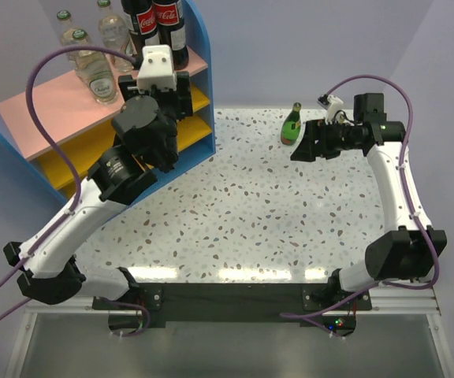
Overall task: Place and organize the beverage onto the shelf
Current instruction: Place the drink on the shelf.
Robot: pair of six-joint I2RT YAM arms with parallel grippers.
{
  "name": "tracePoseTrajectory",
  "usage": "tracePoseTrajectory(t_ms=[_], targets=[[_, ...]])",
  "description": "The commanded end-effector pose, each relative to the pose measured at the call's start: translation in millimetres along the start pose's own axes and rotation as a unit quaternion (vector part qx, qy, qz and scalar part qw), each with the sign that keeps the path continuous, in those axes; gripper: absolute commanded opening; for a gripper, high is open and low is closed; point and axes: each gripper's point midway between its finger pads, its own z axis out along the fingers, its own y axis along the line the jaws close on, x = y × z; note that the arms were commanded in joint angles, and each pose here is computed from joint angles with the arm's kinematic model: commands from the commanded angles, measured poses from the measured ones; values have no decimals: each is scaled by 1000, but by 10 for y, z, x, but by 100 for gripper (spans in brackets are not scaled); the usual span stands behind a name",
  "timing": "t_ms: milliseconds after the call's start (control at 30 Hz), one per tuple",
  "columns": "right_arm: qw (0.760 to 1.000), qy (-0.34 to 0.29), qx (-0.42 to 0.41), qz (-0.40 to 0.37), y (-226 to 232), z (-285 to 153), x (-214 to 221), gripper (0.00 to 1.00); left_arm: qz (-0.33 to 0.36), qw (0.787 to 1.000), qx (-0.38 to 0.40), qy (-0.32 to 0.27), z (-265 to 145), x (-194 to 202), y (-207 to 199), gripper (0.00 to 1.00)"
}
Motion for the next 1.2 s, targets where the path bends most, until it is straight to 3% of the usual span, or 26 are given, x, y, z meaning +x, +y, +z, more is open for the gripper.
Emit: tracePoseTrajectory(t_ms=[0,600,1167], targets=[[1000,-6,3,-17,-17,3,-40,84,-50,997,10,-53,66,-536,45,0],[1000,-5,0,-17,-36,27,-43,84,-38,996,-33,-74,649,-716,464,0],[1000,-15,8,-6,-138,-43,-78,84,-37,996,-39,-76,886,-630,663,0]])
